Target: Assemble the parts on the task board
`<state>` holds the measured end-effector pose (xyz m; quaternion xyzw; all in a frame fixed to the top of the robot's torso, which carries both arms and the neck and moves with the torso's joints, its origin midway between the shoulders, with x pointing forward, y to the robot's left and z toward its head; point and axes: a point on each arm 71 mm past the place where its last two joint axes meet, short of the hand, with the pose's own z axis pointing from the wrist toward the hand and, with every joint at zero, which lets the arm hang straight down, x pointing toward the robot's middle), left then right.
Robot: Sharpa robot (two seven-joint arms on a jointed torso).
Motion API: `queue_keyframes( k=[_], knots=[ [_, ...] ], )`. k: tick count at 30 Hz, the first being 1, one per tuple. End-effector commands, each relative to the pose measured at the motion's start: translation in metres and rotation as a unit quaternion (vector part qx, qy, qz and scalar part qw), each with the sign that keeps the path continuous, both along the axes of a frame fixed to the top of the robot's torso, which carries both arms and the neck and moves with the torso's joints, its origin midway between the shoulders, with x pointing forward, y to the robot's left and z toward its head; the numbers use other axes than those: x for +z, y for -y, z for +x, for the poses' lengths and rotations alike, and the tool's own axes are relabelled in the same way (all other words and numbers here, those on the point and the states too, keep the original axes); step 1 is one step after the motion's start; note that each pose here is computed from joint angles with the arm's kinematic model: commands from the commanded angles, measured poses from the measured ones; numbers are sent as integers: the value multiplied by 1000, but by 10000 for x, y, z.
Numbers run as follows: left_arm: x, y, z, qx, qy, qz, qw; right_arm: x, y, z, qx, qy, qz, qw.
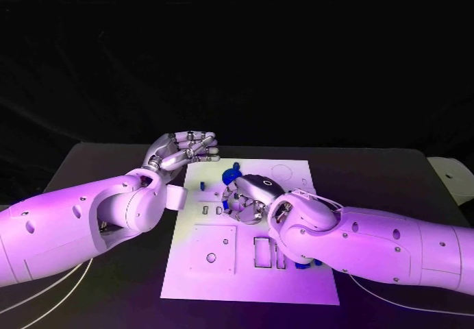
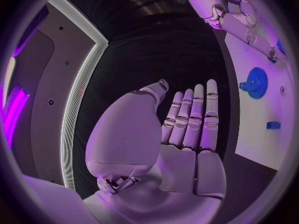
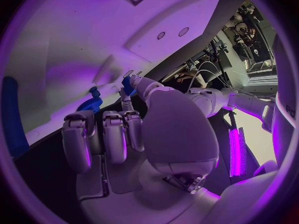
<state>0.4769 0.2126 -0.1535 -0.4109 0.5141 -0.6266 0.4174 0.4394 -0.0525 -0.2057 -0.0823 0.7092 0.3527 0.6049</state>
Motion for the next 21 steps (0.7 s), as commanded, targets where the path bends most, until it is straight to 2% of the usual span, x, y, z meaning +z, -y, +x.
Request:
queue_keyframes(
  k=[1,21],
  knots=[
    [14,11,-2,-6,4,-3,1000,-41,-28,-2,1,3,-25,1000],
    [15,-1,-5,-5,4,-2,1000,-124,-56,37,-3,-4,-49,999]
  ],
)
